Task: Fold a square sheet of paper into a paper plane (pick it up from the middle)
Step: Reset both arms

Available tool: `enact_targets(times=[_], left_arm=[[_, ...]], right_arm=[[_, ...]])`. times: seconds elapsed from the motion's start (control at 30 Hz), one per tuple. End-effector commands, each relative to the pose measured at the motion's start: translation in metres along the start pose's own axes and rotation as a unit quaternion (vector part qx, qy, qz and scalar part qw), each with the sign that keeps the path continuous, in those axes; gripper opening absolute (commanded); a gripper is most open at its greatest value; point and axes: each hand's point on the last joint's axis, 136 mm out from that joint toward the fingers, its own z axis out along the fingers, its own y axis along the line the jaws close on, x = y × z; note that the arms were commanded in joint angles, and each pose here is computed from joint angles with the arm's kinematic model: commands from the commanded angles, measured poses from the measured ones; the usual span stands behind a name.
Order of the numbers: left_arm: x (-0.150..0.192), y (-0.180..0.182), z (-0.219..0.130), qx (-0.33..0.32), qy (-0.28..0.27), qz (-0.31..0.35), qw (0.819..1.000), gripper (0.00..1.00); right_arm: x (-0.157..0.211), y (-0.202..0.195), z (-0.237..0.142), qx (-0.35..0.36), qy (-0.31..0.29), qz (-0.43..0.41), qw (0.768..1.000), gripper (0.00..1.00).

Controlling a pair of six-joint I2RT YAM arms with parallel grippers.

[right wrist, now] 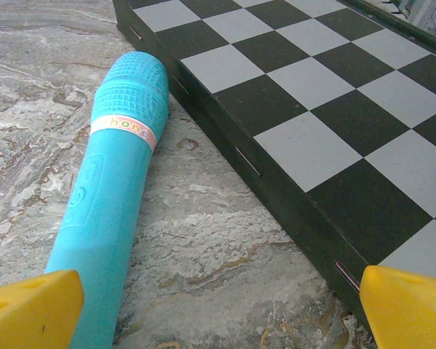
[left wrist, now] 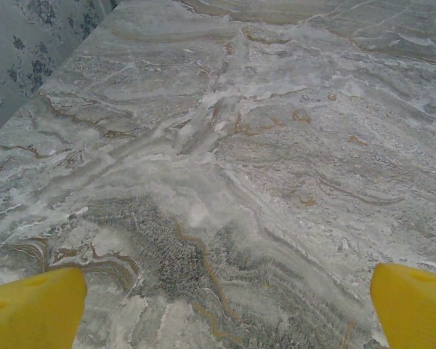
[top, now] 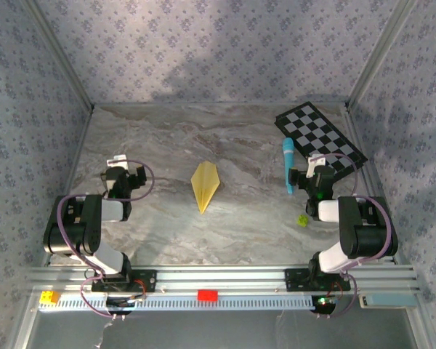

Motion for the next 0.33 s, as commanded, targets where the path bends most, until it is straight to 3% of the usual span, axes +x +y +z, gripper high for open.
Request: enact_targets(times=[0.0, 0.3], left_arm=[[-0.0197, -0.0049, 0.0009, 0.01, -0.029, -0.001, 1.0, 1.0], [-0.0198, -0.0049, 0.0011, 0.01, -0.029, 0.0, 1.0, 1.0]], right_arm=[[-0.0121, -0.0035, 0.0027, 0.009, -0.016, 0.007, 1.0, 1.0], [-0.0131, -0.0039, 0.0028, 0.01, -0.017, 0.007, 1.0, 1.0]])
